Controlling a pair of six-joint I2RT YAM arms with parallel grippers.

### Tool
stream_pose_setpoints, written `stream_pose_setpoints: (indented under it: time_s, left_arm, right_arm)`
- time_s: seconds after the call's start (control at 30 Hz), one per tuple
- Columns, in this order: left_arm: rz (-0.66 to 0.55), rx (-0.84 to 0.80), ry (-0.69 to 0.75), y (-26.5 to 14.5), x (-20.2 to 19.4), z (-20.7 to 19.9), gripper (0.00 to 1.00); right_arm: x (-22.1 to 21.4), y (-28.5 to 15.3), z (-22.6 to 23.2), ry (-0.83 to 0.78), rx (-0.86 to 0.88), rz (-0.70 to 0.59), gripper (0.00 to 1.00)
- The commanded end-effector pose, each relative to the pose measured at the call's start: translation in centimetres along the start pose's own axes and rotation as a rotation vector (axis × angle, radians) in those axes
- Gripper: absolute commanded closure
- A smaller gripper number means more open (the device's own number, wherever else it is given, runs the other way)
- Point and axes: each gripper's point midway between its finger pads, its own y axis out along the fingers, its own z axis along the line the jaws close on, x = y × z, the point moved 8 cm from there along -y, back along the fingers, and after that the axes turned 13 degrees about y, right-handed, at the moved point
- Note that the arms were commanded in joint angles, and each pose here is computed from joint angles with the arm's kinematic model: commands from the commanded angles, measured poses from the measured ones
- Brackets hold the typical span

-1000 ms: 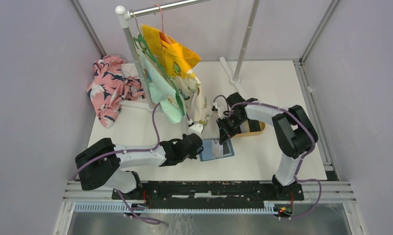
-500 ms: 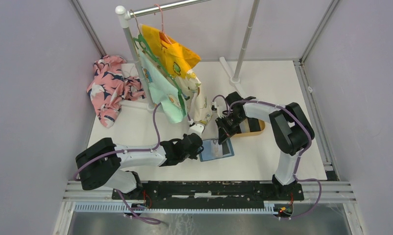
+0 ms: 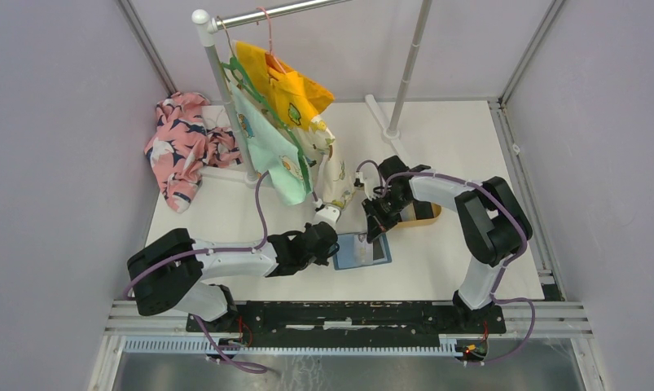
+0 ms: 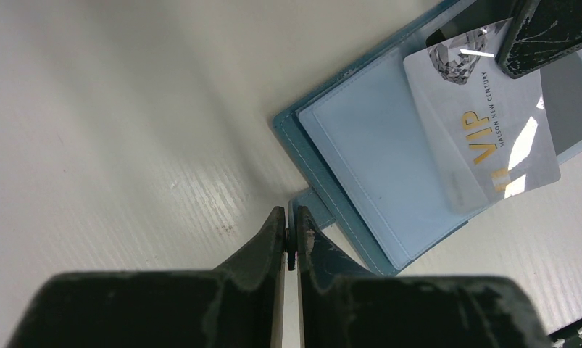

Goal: Put the credit cards into the card holder
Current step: Insert the credit card into the card holder.

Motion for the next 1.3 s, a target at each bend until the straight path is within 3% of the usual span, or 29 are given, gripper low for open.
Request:
stream_pose_setpoints:
  time_s: [0.0, 0.5, 1.27]
  left_arm:
    - [-0.063, 0.033, 0.002, 0.0, 1.6, 0.3, 0.89]
    - [-0.063, 0.032, 0.009, 0.0, 1.7, 0.2, 0.92]
    - [-0.091, -0.011, 0.017, 0.2, 2.1, -0.2, 0.92]
  right_arm:
    - [-0.5, -0.4, -1.2, -0.022, -0.089, 0.005, 0.98]
    - [-0.1, -1.2, -1.0, -0.029, -0.063, -0.006, 1.00]
    - [0.6, 0.7, -2.3, 0.038, -0.124, 0.115, 1.00]
